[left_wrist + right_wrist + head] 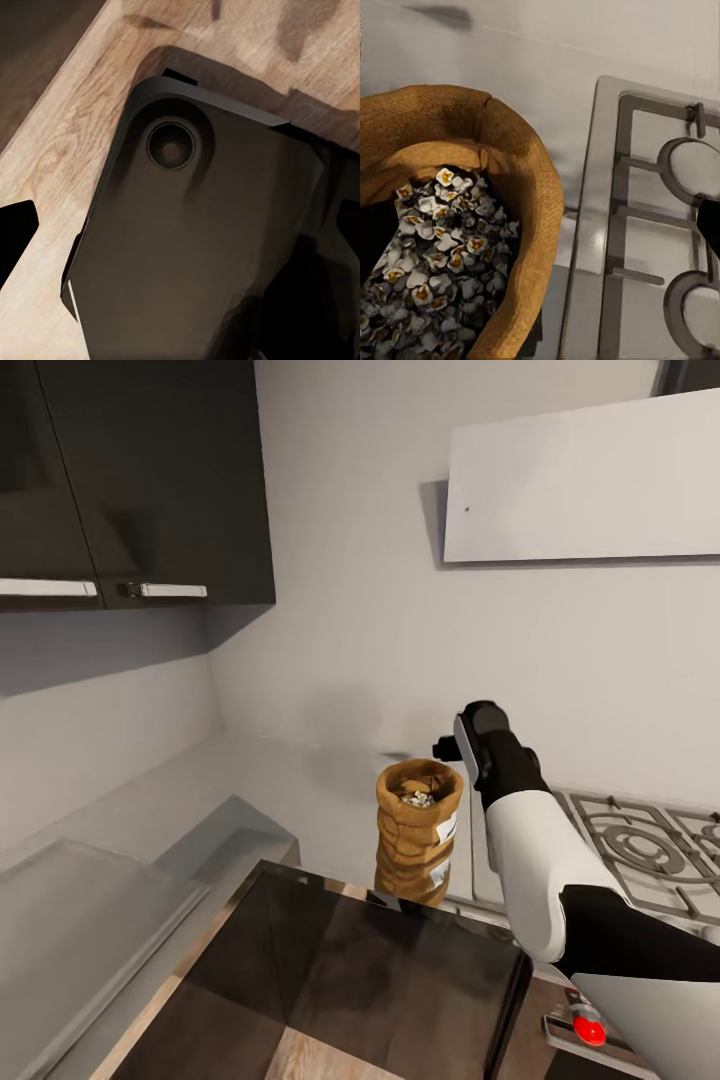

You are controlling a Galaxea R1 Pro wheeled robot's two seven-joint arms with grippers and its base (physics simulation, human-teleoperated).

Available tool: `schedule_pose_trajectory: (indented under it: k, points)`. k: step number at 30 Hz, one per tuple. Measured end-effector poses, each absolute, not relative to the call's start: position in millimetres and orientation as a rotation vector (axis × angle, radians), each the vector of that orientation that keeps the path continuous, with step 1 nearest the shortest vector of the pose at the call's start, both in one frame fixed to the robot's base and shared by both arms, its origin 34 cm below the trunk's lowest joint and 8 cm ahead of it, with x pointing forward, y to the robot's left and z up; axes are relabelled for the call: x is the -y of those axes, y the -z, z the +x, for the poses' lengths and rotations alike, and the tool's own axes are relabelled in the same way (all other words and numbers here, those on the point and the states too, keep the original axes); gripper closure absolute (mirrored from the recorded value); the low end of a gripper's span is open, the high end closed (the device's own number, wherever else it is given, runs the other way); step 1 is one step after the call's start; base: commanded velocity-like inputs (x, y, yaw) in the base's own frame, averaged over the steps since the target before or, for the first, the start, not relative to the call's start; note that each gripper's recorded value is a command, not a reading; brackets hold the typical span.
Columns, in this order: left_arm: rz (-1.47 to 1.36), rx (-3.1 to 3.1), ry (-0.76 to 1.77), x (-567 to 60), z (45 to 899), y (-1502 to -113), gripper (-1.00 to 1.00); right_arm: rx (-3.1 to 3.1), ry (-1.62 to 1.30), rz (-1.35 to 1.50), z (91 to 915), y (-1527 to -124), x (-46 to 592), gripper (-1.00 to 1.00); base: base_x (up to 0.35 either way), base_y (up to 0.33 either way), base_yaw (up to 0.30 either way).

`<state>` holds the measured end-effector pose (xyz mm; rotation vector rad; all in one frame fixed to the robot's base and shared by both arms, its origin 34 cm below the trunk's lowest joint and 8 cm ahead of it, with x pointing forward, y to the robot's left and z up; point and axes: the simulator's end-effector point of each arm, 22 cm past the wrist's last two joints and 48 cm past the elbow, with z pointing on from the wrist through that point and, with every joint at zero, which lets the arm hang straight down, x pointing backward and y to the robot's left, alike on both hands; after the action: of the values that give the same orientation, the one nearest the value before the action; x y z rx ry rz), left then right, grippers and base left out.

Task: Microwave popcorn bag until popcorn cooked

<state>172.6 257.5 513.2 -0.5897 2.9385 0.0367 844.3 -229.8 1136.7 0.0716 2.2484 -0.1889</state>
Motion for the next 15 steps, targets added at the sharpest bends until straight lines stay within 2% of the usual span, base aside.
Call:
schedule_pose_trajectory:
  k: [15]
  points:
    - [-0.589,-2.938,-0.038,-258,173,-513,-1.0,-2.334,0.158,0.044,840,-1102,218,-1.0,0.0,0.0,0.0]
